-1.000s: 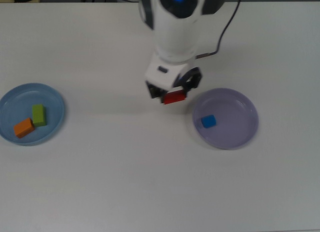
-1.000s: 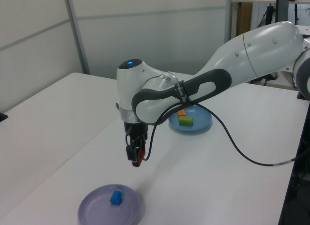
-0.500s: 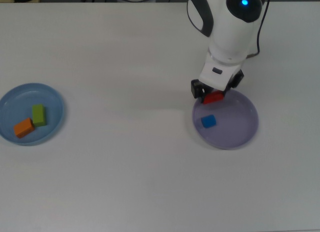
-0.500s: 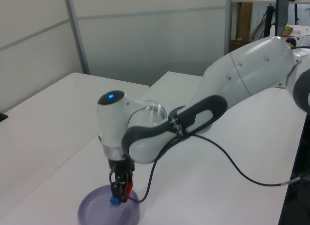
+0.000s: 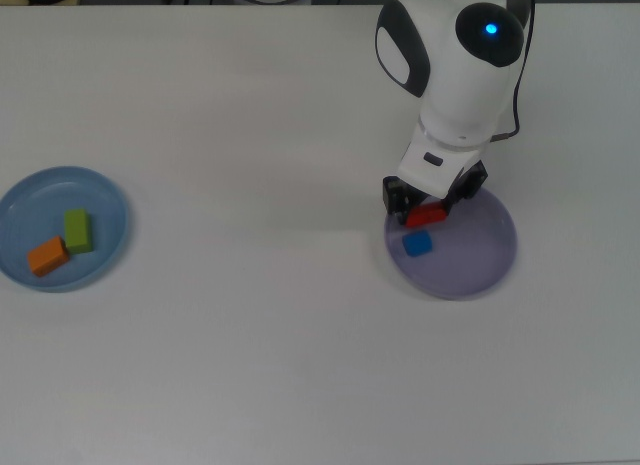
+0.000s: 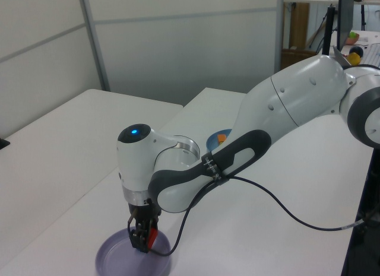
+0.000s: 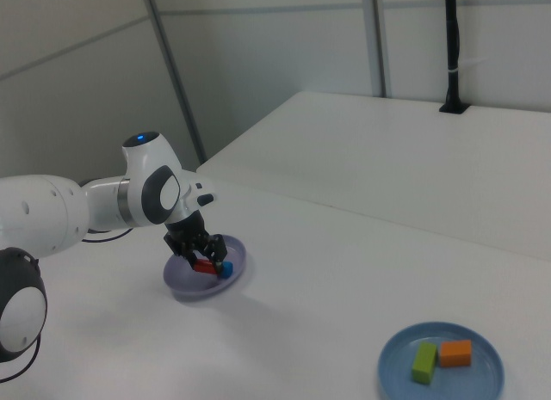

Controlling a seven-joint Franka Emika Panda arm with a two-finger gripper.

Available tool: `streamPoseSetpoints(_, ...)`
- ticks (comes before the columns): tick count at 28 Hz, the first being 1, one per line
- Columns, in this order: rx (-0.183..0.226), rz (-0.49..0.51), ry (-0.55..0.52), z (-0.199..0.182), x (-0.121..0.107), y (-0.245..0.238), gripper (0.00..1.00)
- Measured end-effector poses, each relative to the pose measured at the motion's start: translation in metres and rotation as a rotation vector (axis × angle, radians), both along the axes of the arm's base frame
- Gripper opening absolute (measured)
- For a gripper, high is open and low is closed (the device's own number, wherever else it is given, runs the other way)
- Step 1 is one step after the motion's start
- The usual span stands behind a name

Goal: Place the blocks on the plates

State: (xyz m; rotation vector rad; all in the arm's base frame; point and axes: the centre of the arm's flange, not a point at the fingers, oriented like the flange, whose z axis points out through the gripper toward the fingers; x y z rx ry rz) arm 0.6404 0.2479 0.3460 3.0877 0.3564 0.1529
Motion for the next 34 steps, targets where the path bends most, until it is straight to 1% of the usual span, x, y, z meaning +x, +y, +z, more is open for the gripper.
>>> streamPoseSetpoints(2,0.001,0.0,-0.001,0.001,0.0,0.0,0.74)
streamPoseSetpoints(3,0.001,0.0,-0.002,0.001,0.0,0.0,0.79)
streamPoseSetpoints(4,0.001,0.0,-0.003,0.002,0.001,0.0,0.86)
streamPoseSetpoints(8,0.004,-0.004,-0.013,0.008,0.002,0.0,1.0)
streamPoseSetpoints(11,0.004,-0.016,-0.029,0.021,0.003,-0.004,1.0)
streamPoseSetpoints(14,-0.022,-0.051,-0.01,0.037,0.002,-0.018,1.0)
streamPoseSetpoints(16,-0.045,-0.087,0.004,0.057,0.002,-0.038,1.0)
streamPoseSetpoints(19,-0.079,-0.153,0.032,0.089,-0.001,-0.078,1.0)
streamPoseSetpoints(21,-0.102,-0.215,0.049,0.119,-0.007,-0.115,1.0)
streamPoseSetpoints(26,-0.132,-0.325,0.064,0.174,-0.025,-0.188,1.0)
streamPoseSetpoints(29,-0.129,-0.341,0.07,0.201,-0.039,-0.222,1.0)
streamPoseSetpoints(34,-0.087,-0.321,0.079,0.237,-0.062,-0.26,1.0)
